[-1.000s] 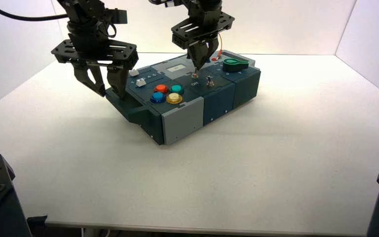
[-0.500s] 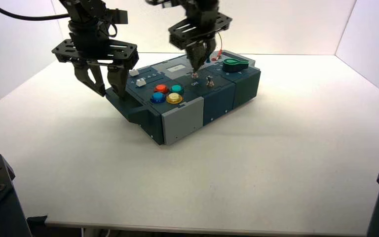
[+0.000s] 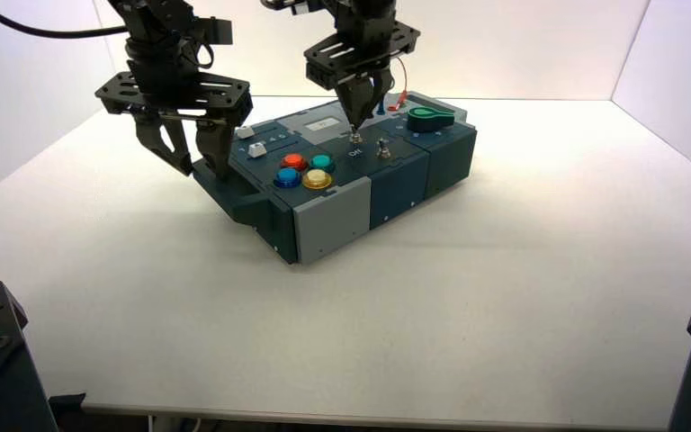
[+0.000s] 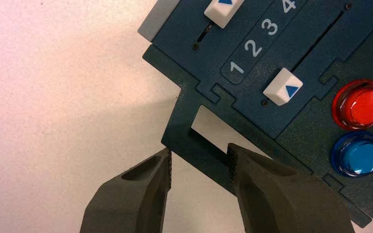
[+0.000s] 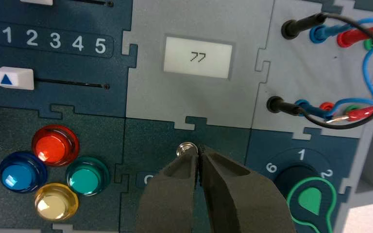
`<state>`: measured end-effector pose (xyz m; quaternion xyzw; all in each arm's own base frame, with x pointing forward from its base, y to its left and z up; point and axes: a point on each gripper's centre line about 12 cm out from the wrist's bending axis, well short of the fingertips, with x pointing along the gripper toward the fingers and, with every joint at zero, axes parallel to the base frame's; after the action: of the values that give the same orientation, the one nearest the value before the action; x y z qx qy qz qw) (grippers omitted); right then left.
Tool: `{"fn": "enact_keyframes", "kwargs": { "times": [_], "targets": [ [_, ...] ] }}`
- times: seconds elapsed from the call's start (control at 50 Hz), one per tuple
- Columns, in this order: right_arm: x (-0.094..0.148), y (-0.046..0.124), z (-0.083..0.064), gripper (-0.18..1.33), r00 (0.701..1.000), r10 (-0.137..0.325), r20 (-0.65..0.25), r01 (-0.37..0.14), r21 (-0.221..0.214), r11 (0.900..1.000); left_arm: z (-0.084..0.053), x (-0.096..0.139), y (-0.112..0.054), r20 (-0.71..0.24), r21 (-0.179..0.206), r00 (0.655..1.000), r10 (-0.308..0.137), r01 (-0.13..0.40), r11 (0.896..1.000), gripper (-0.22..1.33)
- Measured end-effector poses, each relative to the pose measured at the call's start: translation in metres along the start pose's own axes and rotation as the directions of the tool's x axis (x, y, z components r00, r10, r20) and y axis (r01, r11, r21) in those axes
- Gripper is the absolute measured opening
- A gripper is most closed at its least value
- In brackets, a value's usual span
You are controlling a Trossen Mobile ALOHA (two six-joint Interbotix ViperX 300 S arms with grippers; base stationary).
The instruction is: Flip the top switch off with the right gripper.
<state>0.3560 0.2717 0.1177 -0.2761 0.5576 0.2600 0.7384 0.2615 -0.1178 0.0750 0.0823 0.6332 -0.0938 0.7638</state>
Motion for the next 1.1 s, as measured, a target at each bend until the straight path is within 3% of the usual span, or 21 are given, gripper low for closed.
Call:
{"fn": "enact_keyframes", "kwargs": {
  "times": [0.14, 0.32, 0.38, 0.4, 0.46, 0.48, 0.5, 0.54, 0.62, 0.96, 1.0, 1.1],
  "targets": [
    [-0.019, -0.015, 0.008, -0.06, 0.999, -0.036, 0.008, 0.036, 0.006, 0.9993, 0.003, -0.003, -0.001, 0.011, 0.004, 1.000, -0.001, 0.001, 1.000, 1.09],
    [-0.044, -0.030, 0.004, 0.04, 0.998, -0.058, 0.015, 0.058, 0.031, 0.9978, 0.006, -0.005, -0.001, 0.013, 0.020, 1.000, 0.001, -0.001, 1.000, 1.09],
    [-0.052, -0.030, 0.001, 0.13, 0.998, -0.061, 0.021, 0.060, 0.032, 0.9977, 0.006, -0.008, -0.001, 0.016, 0.021, 1.000, 0.001, -0.001, 1.000, 1.09],
    [-0.057, -0.029, -0.003, 0.25, 0.998, -0.059, 0.024, 0.059, 0.030, 0.9978, 0.007, -0.009, -0.001, 0.019, 0.026, 1.000, 0.001, -0.001, 1.000, 1.09],
    [-0.062, -0.026, -0.007, 0.40, 0.998, -0.058, 0.028, 0.057, 0.028, 0.9980, 0.013, -0.016, -0.002, 0.048, 0.039, 0.999, -0.005, 0.003, 0.999, 1.07],
    [-0.068, -0.025, -0.010, 0.53, 0.998, -0.057, 0.035, 0.056, 0.026, 0.9981, 0.014, -0.017, -0.003, 0.051, 0.042, 0.999, -0.005, 0.003, 0.999, 1.07],
    [-0.069, -0.024, -0.010, 0.54, 0.998, -0.056, 0.035, 0.056, 0.025, 0.9981, 0.016, -0.019, -0.003, 0.057, 0.043, 0.998, -0.007, 0.004, 0.999, 1.07],
    [-0.078, -0.021, -0.017, 0.76, 0.998, -0.050, 0.045, 0.049, 0.025, 0.9985, 0.022, -0.026, -0.006, 0.081, 0.048, 0.997, -0.012, 0.008, 0.999, 1.07],
    [-0.089, -0.017, -0.028, 0.91, 0.998, -0.042, 0.054, 0.040, 0.027, 0.9988, 0.026, -0.029, -0.006, 0.086, 0.045, 0.996, -0.012, 0.008, 0.999, 1.07],
    [-0.128, 0.009, -0.082, 1.10, 0.994, 0.011, 0.111, -0.013, 0.015, 0.9998, 0.026, -0.040, -0.005, 0.084, 0.057, 0.996, -0.007, 0.002, 0.998, 1.07],
    [-0.142, 0.011, -0.097, 1.12, 0.987, 0.016, 0.163, -0.019, 0.019, 0.9996, 0.026, -0.050, -0.004, 0.101, 0.071, 0.995, -0.008, 0.000, 0.997, 1.07],
    [-0.149, 0.012, -0.115, 1.15, 0.978, 0.016, 0.208, -0.022, 0.026, 0.9994, 0.021, -0.059, -0.003, 0.098, 0.095, 0.995, -0.005, -0.005, 0.996, 1.07]
  ]
}}
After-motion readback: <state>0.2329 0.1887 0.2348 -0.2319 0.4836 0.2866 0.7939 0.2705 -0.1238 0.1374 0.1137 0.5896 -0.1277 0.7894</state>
